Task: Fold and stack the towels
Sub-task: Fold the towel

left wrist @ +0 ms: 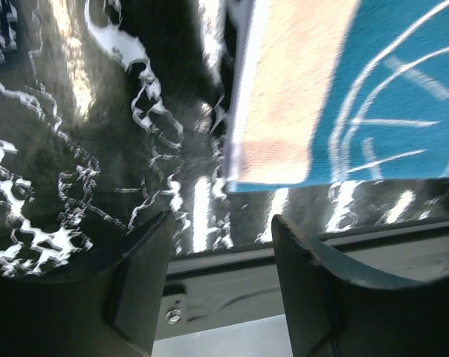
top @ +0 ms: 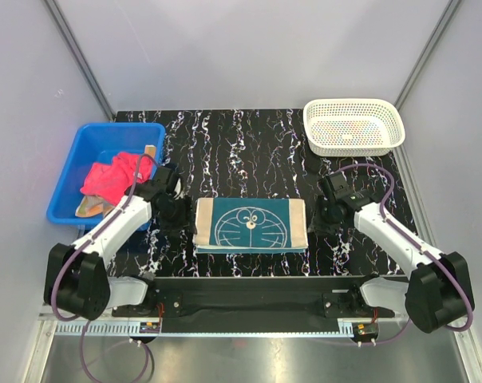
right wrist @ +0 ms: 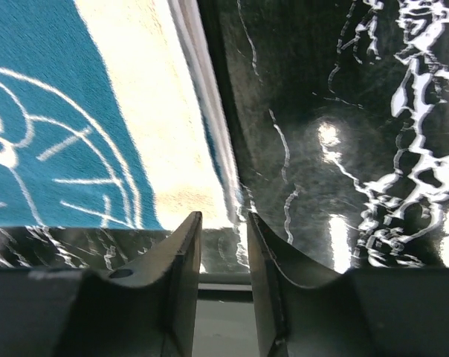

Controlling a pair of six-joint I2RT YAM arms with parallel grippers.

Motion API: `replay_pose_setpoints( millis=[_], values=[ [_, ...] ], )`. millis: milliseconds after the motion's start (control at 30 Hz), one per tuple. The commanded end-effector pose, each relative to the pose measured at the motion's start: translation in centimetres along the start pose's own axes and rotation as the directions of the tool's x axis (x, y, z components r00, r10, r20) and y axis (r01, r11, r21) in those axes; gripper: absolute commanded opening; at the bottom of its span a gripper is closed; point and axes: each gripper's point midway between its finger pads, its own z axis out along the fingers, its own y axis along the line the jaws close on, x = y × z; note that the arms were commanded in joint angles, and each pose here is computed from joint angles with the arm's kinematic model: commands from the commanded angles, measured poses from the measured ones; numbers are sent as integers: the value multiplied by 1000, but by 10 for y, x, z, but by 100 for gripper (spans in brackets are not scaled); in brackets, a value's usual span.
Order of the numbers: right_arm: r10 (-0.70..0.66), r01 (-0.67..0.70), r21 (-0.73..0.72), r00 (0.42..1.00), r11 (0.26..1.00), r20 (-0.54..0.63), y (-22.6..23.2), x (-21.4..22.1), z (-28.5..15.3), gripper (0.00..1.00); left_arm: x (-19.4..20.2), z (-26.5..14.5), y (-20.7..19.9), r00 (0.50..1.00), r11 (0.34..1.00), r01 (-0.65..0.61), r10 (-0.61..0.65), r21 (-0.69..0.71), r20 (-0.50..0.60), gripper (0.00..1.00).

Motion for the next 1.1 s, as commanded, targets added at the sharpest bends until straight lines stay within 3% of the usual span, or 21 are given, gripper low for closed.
replay_pose_setpoints(
  millis=[0, 300, 600, 733, 833, 933, 1067],
  values=[
    [84, -83, -45, 996, 996, 20, 12, -4, 7, 38, -11, 4, -15, 993, 995, 74, -80, 74, 81, 61],
    [159, -158, -38, 987, 987, 10, 7, 6, 22, 39, -5, 48, -9, 977, 978, 182, -191, 100, 90, 61],
    [260, -260, -64, 965, 963, -12, 3, 26, 32, 39, -8, 53, -9, 967, 970, 209, -223, 124, 122, 59],
    [277, -277, -82, 961, 957, -10, 4, 28, 35, 40, -7, 57, -9, 966, 968, 213, -229, 136, 123, 53],
    [293, -290, -114, 956, 950, 5, 8, 25, 34, 40, -4, 60, -10, 967, 967, 215, -230, 136, 107, 41],
    [308, -304, -135, 951, 943, 9, 11, 24, 33, 40, -3, 59, -10, 967, 967, 216, -231, 133, 104, 36],
    [320, -312, -150, 947, 938, 37, 12, 19, 28, 40, -6, 53, -10, 966, 968, 216, -232, 131, 117, 38]
  ],
)
